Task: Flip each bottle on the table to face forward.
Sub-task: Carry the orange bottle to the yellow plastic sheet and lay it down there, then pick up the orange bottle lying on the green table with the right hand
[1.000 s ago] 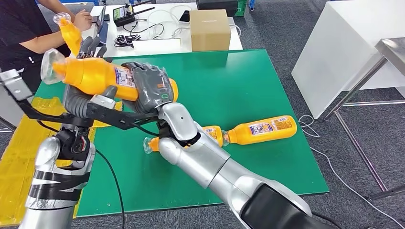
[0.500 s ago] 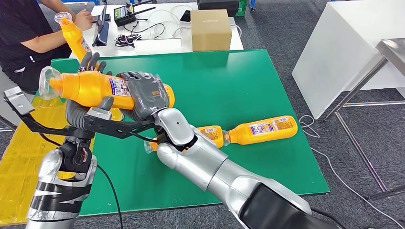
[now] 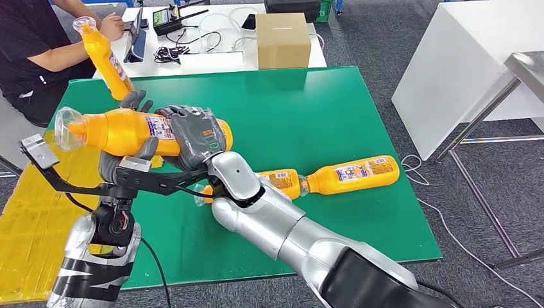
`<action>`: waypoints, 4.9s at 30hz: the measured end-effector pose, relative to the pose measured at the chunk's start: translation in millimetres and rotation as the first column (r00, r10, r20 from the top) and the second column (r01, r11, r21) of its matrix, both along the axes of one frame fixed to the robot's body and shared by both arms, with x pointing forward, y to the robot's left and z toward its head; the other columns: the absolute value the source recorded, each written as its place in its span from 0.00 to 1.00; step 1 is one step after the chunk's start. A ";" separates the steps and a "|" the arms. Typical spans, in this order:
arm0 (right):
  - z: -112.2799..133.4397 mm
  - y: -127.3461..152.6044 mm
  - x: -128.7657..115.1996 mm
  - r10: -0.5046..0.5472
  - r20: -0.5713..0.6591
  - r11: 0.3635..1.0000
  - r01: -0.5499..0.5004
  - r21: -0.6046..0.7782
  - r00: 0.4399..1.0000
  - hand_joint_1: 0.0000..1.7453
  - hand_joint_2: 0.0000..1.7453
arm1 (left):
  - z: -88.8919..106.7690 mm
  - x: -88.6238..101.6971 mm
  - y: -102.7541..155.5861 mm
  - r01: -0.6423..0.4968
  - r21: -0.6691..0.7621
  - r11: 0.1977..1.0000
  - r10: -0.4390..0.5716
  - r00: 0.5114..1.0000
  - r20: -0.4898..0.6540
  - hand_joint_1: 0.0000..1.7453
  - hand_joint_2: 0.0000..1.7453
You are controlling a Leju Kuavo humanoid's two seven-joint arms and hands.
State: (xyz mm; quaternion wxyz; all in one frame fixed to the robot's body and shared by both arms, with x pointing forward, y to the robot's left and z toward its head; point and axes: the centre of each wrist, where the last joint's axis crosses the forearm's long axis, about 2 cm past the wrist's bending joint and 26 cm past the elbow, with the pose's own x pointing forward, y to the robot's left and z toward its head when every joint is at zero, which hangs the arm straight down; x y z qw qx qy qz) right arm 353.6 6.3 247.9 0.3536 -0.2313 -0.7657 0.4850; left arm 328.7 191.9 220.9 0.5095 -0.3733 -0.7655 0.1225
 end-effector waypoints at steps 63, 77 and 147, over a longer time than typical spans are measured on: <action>-70.9 -176.1 -86.0 -0.040 -0.136 0.968 0.072 0.239 0.990 0.00 0.00 | -58.3 -56.4 113.7 -0.675 0.301 -0.674 0.133 0.289 0.948 1.00 1.00; -64.1 -172.0 -89.0 -0.034 -0.141 0.983 0.058 0.173 0.989 0.00 0.00 | -140.4 -20.2 114.3 -0.454 0.613 -0.647 0.053 0.775 0.630 1.00 1.00; -151.2 -165.4 -2.9 -0.354 -0.273 0.686 0.049 -0.726 0.895 1.00 1.00 | -20.9 -44.3 86.9 -0.848 0.403 0.346 0.662 0.524 0.535 0.00 0.00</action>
